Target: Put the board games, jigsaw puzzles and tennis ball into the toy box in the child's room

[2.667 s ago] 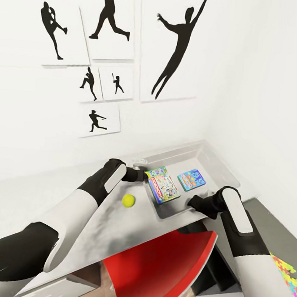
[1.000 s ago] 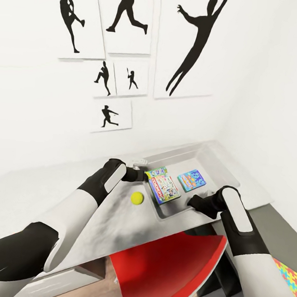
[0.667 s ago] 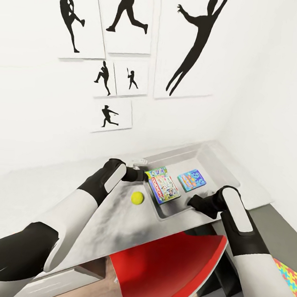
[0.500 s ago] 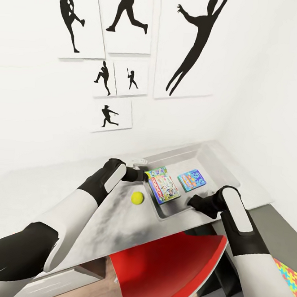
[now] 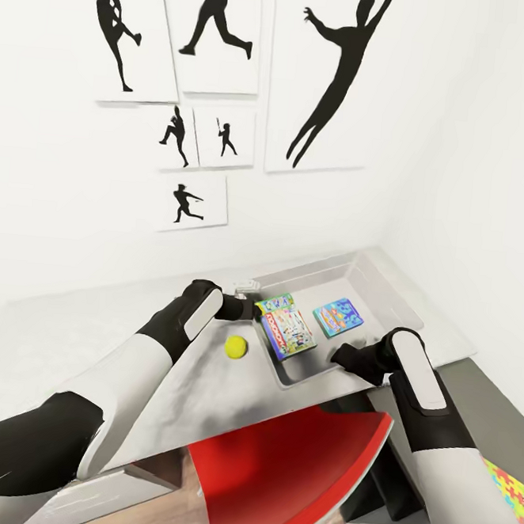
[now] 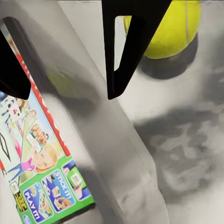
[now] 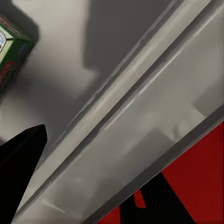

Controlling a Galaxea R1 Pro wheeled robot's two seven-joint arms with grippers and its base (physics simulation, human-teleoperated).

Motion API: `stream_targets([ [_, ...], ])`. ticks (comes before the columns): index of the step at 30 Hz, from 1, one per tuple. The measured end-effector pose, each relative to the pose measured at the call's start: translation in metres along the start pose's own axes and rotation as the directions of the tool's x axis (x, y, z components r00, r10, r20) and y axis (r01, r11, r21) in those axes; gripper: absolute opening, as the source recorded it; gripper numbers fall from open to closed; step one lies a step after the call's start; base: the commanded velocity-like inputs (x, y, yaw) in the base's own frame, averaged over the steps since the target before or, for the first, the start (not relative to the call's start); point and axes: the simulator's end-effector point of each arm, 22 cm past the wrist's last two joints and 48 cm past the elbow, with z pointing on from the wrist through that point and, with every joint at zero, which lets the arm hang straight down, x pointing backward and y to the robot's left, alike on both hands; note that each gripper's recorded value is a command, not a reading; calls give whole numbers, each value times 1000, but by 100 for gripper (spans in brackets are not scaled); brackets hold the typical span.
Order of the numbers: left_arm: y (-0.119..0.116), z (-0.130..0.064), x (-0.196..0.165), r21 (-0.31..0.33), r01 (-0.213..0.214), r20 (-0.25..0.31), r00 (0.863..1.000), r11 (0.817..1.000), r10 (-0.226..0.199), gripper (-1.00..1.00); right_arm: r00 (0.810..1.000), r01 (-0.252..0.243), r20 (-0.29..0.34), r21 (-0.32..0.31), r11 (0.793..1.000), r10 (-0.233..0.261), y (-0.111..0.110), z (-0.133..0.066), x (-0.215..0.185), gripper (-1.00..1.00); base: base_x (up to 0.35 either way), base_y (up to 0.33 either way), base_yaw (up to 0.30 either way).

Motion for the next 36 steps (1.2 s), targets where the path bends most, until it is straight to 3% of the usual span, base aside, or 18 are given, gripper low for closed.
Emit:
stream_targets([
  [36,1,2,2,-1,1,-4,1000,1000,-1,-100,1000,0,-4,2,1000,0,-1,2,1,-100,-10,-8,-10],
])
